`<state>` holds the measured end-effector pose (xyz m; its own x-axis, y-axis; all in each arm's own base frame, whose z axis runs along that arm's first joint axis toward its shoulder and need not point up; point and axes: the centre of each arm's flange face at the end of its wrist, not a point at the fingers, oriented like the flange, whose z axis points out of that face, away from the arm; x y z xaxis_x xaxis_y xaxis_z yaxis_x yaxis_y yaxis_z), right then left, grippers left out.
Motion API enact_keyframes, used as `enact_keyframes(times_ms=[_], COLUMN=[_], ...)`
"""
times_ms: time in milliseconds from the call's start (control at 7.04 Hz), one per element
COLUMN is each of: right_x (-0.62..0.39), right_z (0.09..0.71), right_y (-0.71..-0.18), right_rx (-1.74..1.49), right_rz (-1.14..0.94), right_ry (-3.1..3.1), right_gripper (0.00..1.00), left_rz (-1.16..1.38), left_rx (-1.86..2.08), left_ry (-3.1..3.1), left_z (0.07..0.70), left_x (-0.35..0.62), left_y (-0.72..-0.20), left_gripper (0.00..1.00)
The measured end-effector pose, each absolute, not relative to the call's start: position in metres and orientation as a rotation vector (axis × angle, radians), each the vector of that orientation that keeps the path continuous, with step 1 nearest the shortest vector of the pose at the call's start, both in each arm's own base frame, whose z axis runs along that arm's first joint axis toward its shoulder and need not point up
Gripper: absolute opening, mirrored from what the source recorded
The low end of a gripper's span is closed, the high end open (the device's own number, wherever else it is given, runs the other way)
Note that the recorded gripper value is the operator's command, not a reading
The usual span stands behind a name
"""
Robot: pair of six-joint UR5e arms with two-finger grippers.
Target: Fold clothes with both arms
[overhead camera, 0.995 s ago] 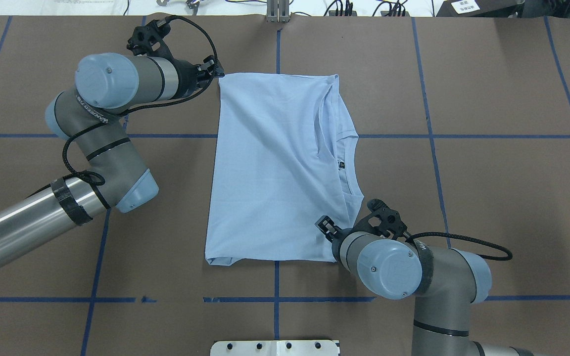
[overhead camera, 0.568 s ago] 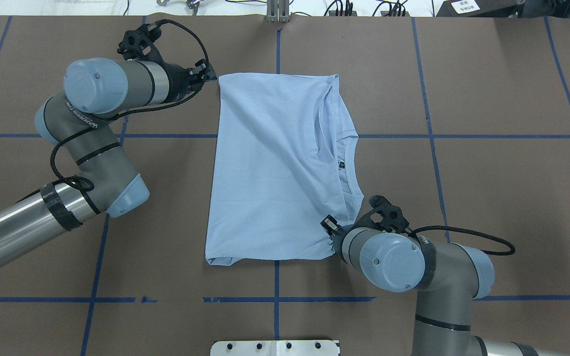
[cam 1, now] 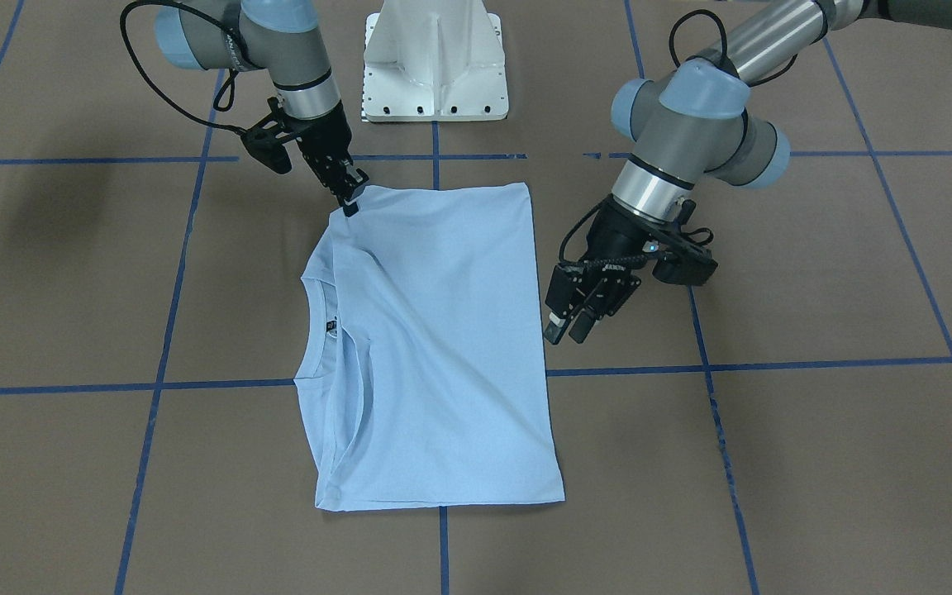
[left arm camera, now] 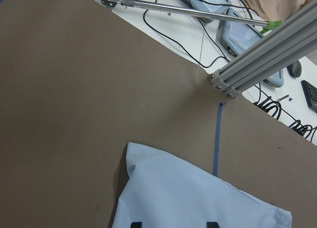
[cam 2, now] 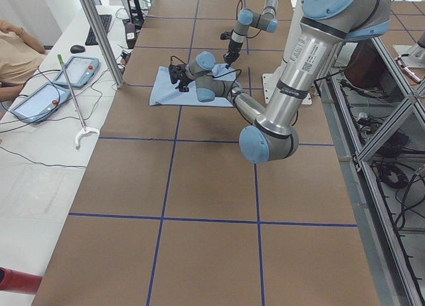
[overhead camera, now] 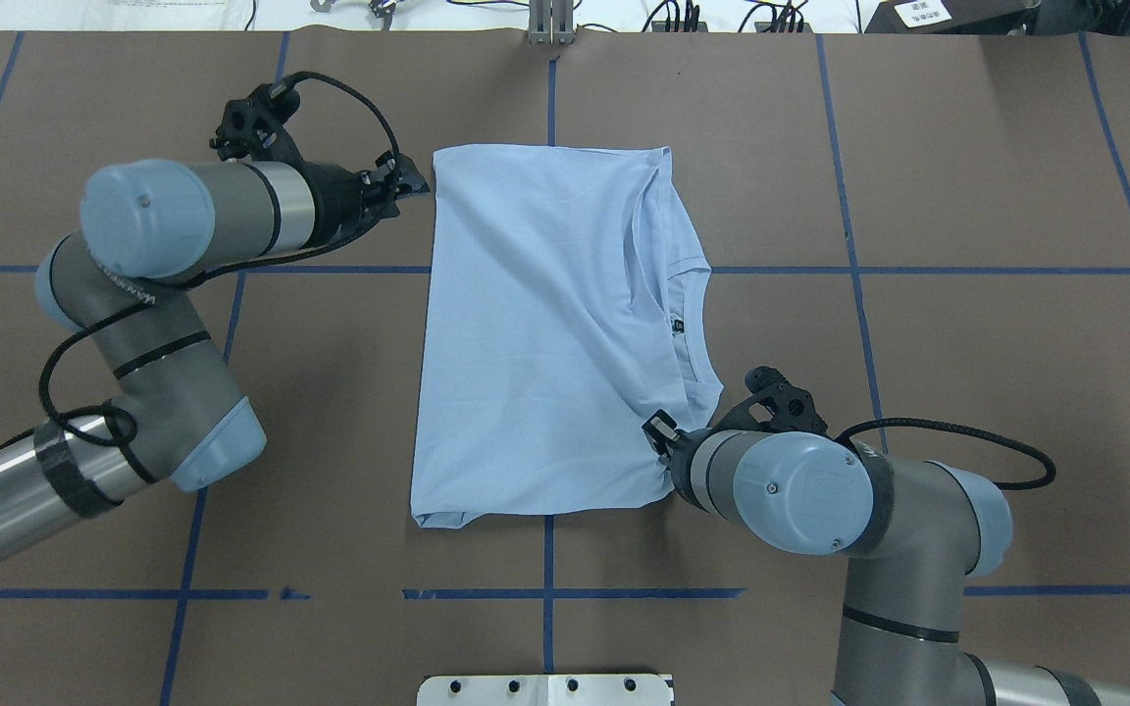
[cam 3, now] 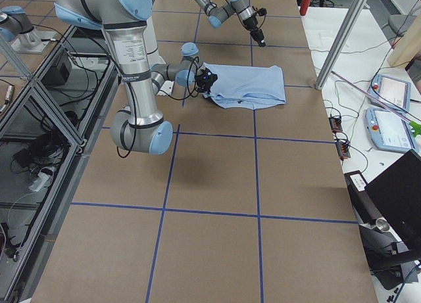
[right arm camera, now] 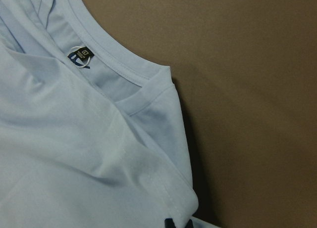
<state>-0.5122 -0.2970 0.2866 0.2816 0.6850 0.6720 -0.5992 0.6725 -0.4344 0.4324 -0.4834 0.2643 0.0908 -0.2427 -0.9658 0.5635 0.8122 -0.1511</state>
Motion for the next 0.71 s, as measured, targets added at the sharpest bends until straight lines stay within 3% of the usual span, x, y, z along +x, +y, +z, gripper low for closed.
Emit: enact_keyframes(times_ms=[284,710], right_x=[-0.498,-0.489], right_z=[0.286,0.288], right_y=[-0.288,-0.282], right_rx=[-0.109,-0.111], right_rz=[0.857,0.853], right_ry=[-0.942,-0.94], right_gripper=[0.0,0.0], left_rz=[-0.66,-0.682], left_rx=[0.132,0.016], left_ry=[1.372,1.292], left_z=[0.277,0.3], left_x=[0.448,0.502], left_y=[-0.367,-0.256], left_gripper=[0.71,0.73])
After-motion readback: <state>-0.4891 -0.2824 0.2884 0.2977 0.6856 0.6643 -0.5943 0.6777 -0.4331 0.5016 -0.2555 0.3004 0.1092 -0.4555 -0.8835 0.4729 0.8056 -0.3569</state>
